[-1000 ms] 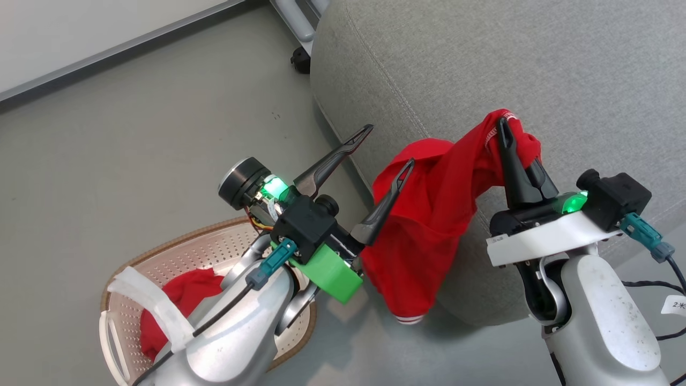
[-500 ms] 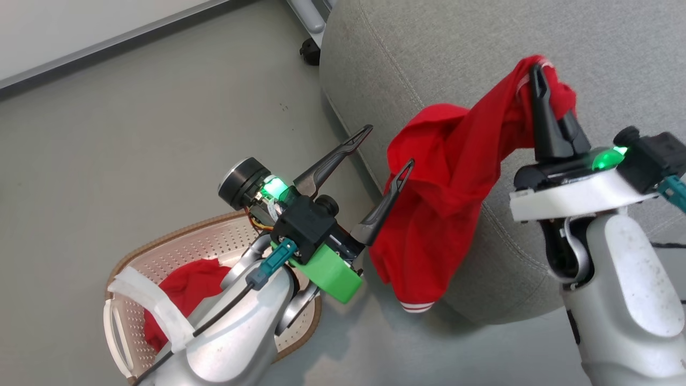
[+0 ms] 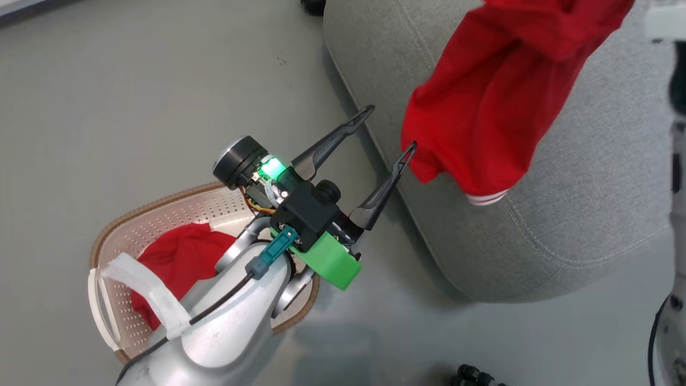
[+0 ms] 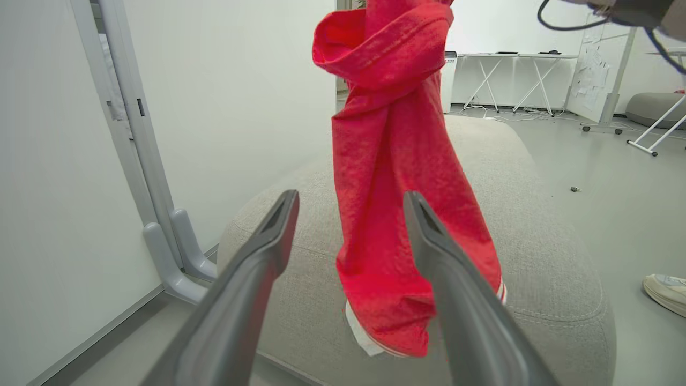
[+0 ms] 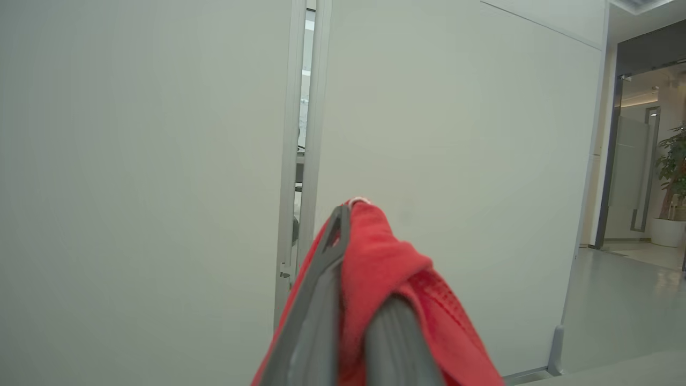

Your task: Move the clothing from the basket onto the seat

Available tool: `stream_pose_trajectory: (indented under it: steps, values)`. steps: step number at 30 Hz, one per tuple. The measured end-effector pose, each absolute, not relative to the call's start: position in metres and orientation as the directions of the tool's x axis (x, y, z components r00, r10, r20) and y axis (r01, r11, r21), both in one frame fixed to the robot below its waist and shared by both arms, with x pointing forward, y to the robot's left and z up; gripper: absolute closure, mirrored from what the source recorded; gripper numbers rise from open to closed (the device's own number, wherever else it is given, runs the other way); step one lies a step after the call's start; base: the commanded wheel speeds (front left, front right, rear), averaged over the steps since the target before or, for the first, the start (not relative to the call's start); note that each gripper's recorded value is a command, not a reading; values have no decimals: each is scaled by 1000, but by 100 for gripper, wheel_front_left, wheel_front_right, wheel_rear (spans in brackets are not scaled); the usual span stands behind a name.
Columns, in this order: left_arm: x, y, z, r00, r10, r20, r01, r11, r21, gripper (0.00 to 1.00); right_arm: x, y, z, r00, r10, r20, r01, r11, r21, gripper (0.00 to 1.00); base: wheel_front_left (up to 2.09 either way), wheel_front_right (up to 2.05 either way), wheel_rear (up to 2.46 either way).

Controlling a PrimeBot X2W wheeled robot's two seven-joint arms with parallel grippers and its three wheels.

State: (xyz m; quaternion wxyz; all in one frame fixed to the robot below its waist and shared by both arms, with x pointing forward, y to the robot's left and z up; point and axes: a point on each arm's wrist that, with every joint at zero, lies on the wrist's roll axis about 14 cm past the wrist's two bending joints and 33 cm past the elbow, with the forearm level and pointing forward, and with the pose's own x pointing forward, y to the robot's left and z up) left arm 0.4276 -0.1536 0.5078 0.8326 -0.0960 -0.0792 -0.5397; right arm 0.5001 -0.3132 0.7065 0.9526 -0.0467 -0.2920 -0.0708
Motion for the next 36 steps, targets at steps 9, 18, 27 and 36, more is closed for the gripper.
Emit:
stream_pose_trajectory:
  steps: [9,18,27,36]
  values:
    - [449,-150,474,416,-886,206,910,404,-98,0,545,-362,765,774,-111,623,290,937,-194,100,0,0,0]
    - [461,-147,452,429,-883,190,903,412,-123,0,587,-386,756,808,-149,570,340,908,-244,100,0,0,0]
    - [469,-142,434,444,-879,172,894,423,-144,0,604,-395,636,911,-230,343,312,928,-204,100,0,0,0]
    - [477,-134,424,470,-869,155,881,449,-151,0,582,-394,512,953,-292,84,302,940,-161,100,0,0,0]
